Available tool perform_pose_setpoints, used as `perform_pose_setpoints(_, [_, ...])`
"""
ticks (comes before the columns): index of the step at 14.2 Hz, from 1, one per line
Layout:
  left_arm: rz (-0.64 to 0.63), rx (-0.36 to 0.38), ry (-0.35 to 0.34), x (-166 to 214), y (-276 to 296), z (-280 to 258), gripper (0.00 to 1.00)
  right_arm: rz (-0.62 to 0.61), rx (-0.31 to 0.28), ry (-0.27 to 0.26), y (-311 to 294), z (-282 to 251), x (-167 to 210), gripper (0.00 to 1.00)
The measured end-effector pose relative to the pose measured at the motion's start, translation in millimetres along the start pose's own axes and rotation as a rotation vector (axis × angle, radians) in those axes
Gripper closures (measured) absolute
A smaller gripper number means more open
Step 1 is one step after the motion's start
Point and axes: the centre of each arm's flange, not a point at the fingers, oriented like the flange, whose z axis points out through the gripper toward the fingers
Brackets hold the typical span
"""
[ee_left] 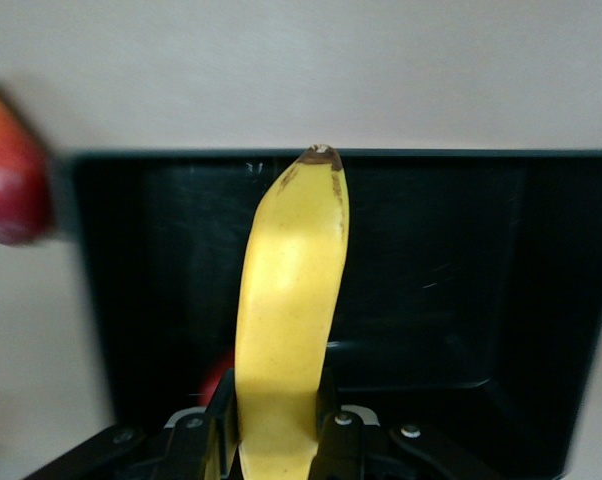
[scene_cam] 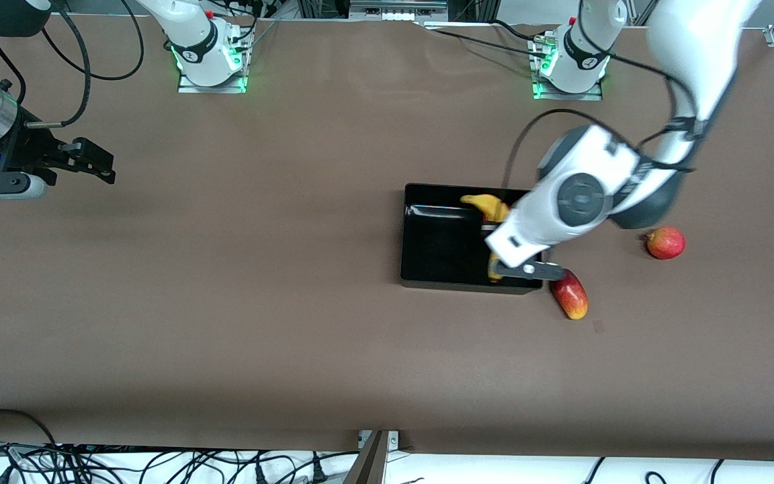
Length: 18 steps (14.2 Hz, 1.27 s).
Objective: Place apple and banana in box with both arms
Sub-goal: 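Lift the banana with the left gripper and lower it into the box, then open the left gripper to release the banana and withdraw it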
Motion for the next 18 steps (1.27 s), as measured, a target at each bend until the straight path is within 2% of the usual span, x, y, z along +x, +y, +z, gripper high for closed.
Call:
perform_pose_setpoints(4, [-0.113,-0.036,-0.028,-14,40,58,0.67,0.0,0.0,0.0,0,0,0,0.0])
perform_pose_setpoints(6, [-0.131,-0.038,-0.042,-14,37,73,0.67,0.0,0.0,0.0,0,0,0,0.0])
perform_pose_setpoints(12, [-0.155,0.005,-0.022,1,10,98,0.67,0.0,0.0,0.0,0,0,0,0.0])
perform_pose_setpoints(15, [-0.16,0.001,-0.022,6,5,114,0.67,0.0,0.0,0.0,0,0,0,0.0])
perform_pose_setpoints(17, [-0.174,-0.006,-0.026,8,5,120,0.63,0.0,0.0,0.0,0,0,0,0.0])
perform_pose_setpoints(18, [-0.177,-0.006,-0.026,8,5,120,0.58,0.0,0.0,0.0,0,0,0,0.0])
